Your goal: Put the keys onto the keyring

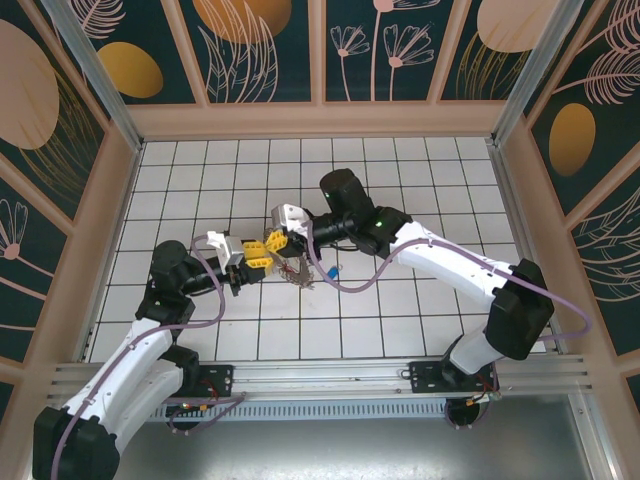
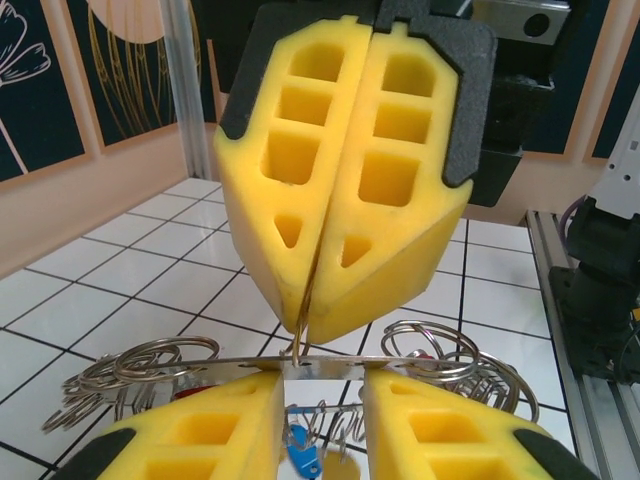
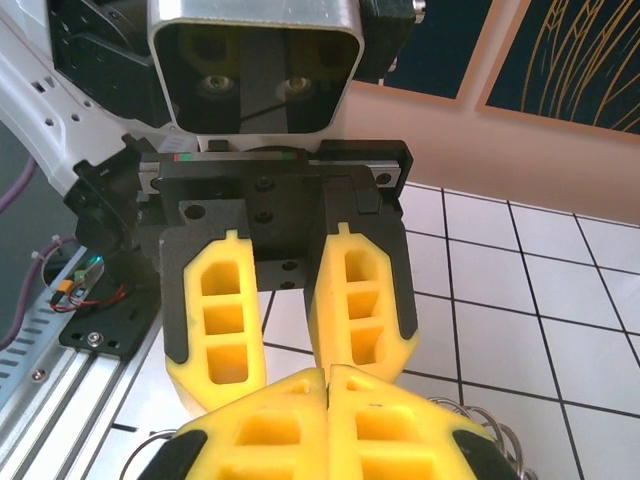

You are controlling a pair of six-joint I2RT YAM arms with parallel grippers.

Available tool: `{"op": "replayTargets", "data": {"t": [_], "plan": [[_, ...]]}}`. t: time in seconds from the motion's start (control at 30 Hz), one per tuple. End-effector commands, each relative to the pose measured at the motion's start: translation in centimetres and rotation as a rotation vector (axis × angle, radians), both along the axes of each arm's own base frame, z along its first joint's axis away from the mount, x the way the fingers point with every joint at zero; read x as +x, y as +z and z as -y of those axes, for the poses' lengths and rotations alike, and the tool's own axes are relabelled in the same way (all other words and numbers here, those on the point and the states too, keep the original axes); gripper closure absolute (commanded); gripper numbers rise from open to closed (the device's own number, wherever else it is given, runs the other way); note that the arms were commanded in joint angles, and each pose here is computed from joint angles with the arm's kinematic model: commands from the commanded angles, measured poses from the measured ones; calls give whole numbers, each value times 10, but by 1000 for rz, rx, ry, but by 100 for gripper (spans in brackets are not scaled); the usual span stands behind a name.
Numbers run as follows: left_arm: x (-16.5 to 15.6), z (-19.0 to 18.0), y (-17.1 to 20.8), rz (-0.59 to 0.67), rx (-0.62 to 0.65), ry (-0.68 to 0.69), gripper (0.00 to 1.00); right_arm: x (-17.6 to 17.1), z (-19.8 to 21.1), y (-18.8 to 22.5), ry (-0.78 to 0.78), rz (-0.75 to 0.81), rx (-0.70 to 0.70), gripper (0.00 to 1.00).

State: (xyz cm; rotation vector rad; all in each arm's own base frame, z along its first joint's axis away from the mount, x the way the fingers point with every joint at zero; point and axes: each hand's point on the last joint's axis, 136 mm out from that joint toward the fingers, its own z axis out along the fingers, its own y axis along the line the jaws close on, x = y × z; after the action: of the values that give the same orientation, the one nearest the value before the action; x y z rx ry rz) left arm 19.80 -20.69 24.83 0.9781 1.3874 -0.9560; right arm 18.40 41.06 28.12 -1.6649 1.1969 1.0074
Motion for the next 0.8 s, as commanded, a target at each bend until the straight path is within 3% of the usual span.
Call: {"op": "replayTargets", "data": {"t": [0.0, 0.4, 0.77], "plan": [[-11, 1, 36, 167, -32, -35, 72, -7, -2, -27, 18, 9, -97, 100], [-17, -3, 5, 153, 136, -37, 76, -1, 19, -31, -14, 32, -137, 100], [-11, 3, -1, 119, 106, -69, 72, -3, 23, -29, 2, 28, -148, 100]]}}
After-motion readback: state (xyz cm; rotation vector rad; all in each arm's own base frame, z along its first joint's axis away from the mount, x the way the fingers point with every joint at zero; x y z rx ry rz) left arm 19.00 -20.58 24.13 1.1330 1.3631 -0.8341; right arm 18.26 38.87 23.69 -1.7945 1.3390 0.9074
